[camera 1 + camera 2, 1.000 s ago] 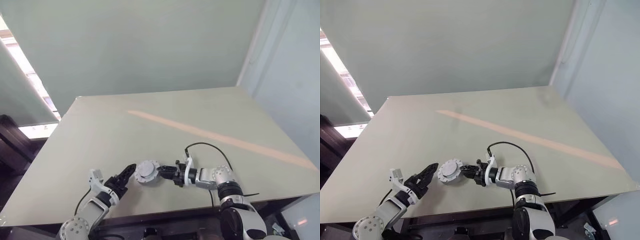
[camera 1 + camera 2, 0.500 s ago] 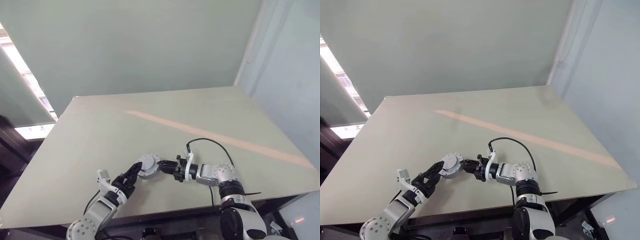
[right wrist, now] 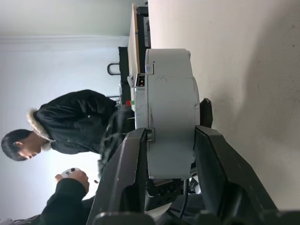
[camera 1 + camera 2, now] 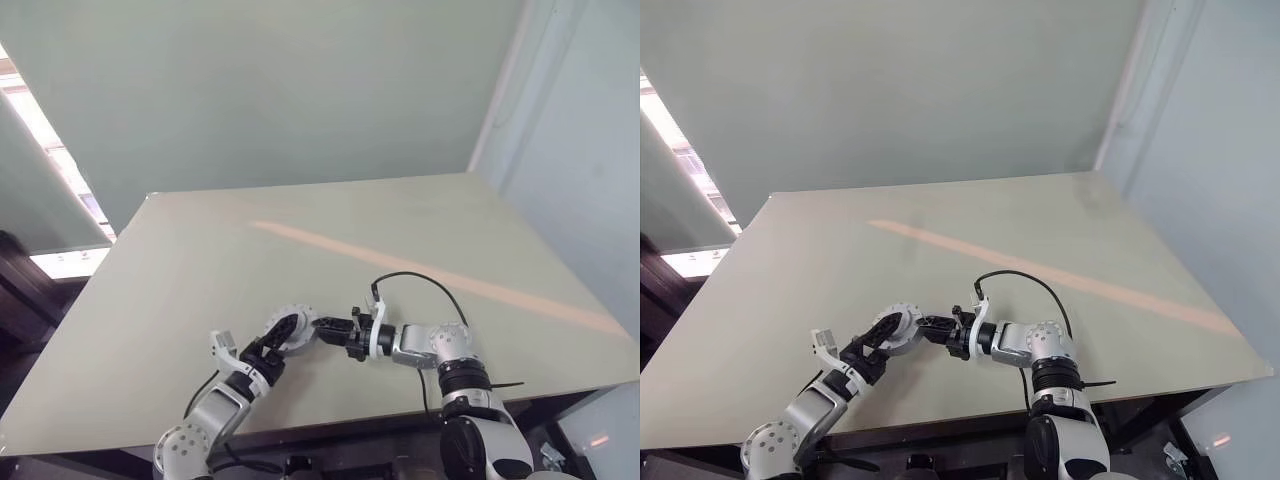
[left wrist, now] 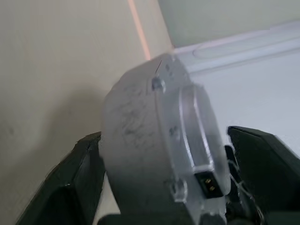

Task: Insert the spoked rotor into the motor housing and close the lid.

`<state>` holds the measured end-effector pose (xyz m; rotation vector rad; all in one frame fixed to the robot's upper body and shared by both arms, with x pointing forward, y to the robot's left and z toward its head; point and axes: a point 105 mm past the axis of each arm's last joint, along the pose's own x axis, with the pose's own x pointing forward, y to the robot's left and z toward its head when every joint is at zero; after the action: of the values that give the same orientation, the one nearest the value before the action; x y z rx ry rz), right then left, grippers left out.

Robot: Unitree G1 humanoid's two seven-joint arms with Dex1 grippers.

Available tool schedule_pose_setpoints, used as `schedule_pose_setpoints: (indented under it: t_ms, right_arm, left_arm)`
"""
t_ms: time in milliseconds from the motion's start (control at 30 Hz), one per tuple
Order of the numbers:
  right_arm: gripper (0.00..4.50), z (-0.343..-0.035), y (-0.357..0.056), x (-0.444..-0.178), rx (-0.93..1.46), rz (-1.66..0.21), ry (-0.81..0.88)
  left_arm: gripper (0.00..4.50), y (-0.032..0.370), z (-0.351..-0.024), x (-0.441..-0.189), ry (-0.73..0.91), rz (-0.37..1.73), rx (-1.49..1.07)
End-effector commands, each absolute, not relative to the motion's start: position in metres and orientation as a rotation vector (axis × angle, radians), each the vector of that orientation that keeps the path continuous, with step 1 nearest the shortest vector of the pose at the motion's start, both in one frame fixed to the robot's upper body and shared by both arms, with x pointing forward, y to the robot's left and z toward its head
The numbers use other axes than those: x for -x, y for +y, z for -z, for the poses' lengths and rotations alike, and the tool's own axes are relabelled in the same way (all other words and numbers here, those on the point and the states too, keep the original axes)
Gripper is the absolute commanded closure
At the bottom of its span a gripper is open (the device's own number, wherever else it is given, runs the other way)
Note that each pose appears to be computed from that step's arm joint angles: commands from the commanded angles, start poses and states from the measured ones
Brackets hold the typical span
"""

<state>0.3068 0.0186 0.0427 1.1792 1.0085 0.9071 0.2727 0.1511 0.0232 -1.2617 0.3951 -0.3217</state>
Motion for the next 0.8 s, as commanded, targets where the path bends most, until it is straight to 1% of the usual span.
schedule_pose_setpoints:
  t_ms: [33, 100, 133, 500, 567, 633, 733, 800]
  right_arm:
    - [3.29, -0.075, 0.047, -0.302, -1.261, -1.055, 0.935]
    - [3.29, -0.075, 0.047, -0.301, -1.262, -1.058, 0.935]
    - [3.29, -0.076, 0.047, -0.301, -1.262, -1.06, 0.935]
    - [3.29, -0.078, 0.045, -0.302, -1.225, -1.077, 0.902]
    - [2.52, -0.077, 0.044, -0.304, -1.187, -1.073, 0.869]
    - [1.97, -0.08, 0.044, -0.304, -1.178, -1.089, 0.85]
    - [0.85, -0.08, 0.044, -0.306, -1.176, -1.073, 0.834]
    - [0.16, -0.075, 0.042, -0.313, -1.166, -1.013, 0.823]
  left_arm:
    - [1.3, 0.146, -0.033, -0.275, 0.388, 0.378, 1.287]
    - [1.91, 0.144, -0.033, -0.274, 0.395, 0.389, 1.297]
    - [2.04, 0.143, -0.033, -0.274, 0.398, 0.392, 1.301]
    - [2.17, 0.142, -0.036, -0.277, 0.377, 0.4, 1.335]
    - [2.19, 0.142, -0.036, -0.279, 0.363, 0.395, 1.346]
    - [2.32, 0.142, -0.037, -0.28, 0.353, 0.391, 1.353]
    - [2.43, 0.142, -0.037, -0.281, 0.342, 0.387, 1.361]
    - [2.45, 0.143, -0.038, -0.283, 0.326, 0.381, 1.365]
